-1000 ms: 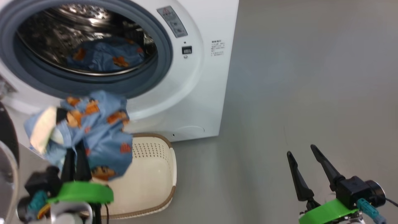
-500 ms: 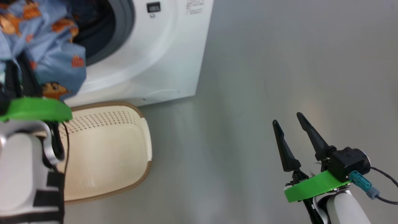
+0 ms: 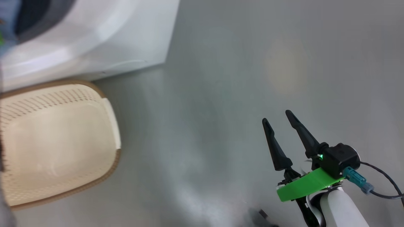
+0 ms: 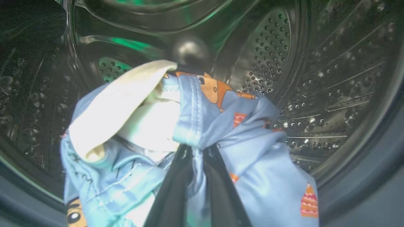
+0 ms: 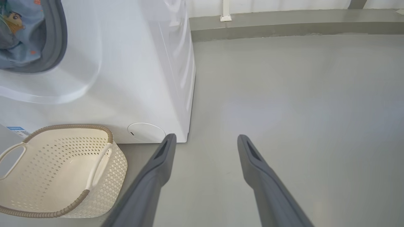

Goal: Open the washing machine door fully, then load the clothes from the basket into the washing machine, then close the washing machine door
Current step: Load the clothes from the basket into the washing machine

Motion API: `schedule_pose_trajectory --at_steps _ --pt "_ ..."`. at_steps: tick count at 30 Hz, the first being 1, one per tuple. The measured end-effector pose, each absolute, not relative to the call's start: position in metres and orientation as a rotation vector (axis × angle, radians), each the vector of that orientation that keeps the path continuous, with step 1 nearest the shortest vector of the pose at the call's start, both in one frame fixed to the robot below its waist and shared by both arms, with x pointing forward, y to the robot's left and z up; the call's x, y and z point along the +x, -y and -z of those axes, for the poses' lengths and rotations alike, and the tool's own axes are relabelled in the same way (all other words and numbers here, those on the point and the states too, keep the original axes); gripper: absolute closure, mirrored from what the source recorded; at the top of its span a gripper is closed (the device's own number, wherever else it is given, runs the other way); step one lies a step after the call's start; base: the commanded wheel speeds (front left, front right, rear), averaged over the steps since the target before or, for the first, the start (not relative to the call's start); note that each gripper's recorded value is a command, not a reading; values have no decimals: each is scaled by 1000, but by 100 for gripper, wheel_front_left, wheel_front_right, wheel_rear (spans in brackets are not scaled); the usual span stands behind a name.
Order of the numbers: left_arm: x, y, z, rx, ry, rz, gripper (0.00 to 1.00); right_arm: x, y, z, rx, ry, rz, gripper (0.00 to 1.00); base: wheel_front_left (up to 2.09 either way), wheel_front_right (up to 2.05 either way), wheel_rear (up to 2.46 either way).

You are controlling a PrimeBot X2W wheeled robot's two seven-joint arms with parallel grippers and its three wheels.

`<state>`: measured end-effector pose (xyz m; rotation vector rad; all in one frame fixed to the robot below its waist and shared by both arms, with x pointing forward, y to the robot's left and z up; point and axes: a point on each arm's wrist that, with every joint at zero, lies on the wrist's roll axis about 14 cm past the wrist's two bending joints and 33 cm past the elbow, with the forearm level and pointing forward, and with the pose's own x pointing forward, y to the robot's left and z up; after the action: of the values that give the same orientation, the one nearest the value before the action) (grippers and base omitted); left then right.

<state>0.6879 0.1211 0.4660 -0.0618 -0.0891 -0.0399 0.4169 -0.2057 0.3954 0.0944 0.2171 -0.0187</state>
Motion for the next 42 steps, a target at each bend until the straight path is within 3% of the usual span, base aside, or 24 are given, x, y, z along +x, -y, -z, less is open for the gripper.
schedule_pose_trajectory --at_steps 15,31,37,42 --pt "763 -105 -462 -30 177 35 100 400 229 -347 72 -372 93 0 0 0 0" --pt "767 -138 -497 -60 350 -68 100 385 243 -328 51 -444 119 0 0 0 0" --pt "755 -131 -440 -18 169 -43 100 376 242 -327 59 -459 122 0 0 0 0" --pt "753 -132 -431 17 105 -34 100 374 240 -331 63 -451 113 0 0 0 0"
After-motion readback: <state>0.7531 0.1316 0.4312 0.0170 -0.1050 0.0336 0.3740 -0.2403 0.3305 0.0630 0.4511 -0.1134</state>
